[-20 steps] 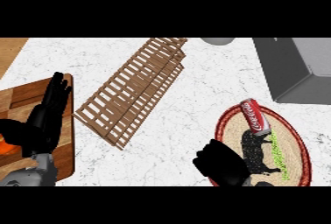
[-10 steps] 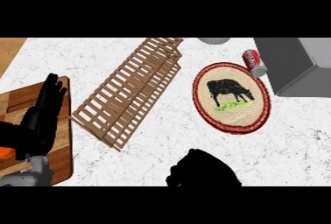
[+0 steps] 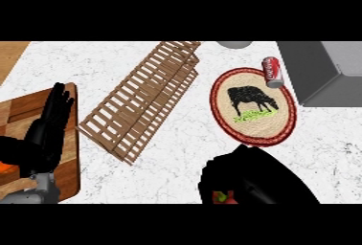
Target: Pick the bell pepper from the placemat and place it in the tiered shelf
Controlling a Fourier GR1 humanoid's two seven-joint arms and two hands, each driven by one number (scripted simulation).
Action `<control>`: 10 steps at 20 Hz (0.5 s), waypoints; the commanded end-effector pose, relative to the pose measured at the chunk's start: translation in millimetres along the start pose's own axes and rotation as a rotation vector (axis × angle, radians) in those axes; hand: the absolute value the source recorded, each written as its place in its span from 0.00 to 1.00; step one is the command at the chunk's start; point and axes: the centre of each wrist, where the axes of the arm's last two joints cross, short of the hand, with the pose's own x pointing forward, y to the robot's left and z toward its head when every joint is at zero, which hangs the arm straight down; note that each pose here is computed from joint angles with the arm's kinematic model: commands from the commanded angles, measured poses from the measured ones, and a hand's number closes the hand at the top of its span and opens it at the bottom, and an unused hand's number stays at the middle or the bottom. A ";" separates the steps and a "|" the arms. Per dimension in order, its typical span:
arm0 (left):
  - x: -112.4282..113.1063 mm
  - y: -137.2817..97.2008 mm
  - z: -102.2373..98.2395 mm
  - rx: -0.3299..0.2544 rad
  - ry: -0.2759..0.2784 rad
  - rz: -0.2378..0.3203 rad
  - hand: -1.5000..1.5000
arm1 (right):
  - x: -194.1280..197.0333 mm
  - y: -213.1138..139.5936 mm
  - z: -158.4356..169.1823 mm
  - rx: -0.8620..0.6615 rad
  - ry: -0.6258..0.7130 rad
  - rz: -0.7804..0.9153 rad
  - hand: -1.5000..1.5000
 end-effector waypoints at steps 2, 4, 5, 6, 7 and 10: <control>5.7 -5.9 -4.7 -0.016 -0.009 0.006 0.50 | 21.1 -46.5 -13.2 -0.109 0.035 0.025 1.00; -6.6 -2.5 -2.8 -0.015 0.012 0.005 0.50 | 27.5 -55.3 -33.3 -0.124 0.046 0.012 1.00; 6.7 7.0 -11.5 -0.007 -0.002 0.011 0.50 | 35.5 -66.2 -28.3 -0.122 0.046 0.002 1.00; -10.2 -1.4 -1.9 -0.005 0.006 0.012 0.50 | 10.2 -76.4 -30.8 -0.145 0.064 -0.017 1.00; 9.4 -16.9 -20.7 -0.002 -0.008 0.007 0.50 | 15.3 -85.6 -39.3 -0.161 0.055 -0.023 1.00; -5.1 1.5 -15.5 -0.020 -0.011 0.008 0.50 | 4.7 -81.0 -66.8 -0.201 0.076 -0.040 1.00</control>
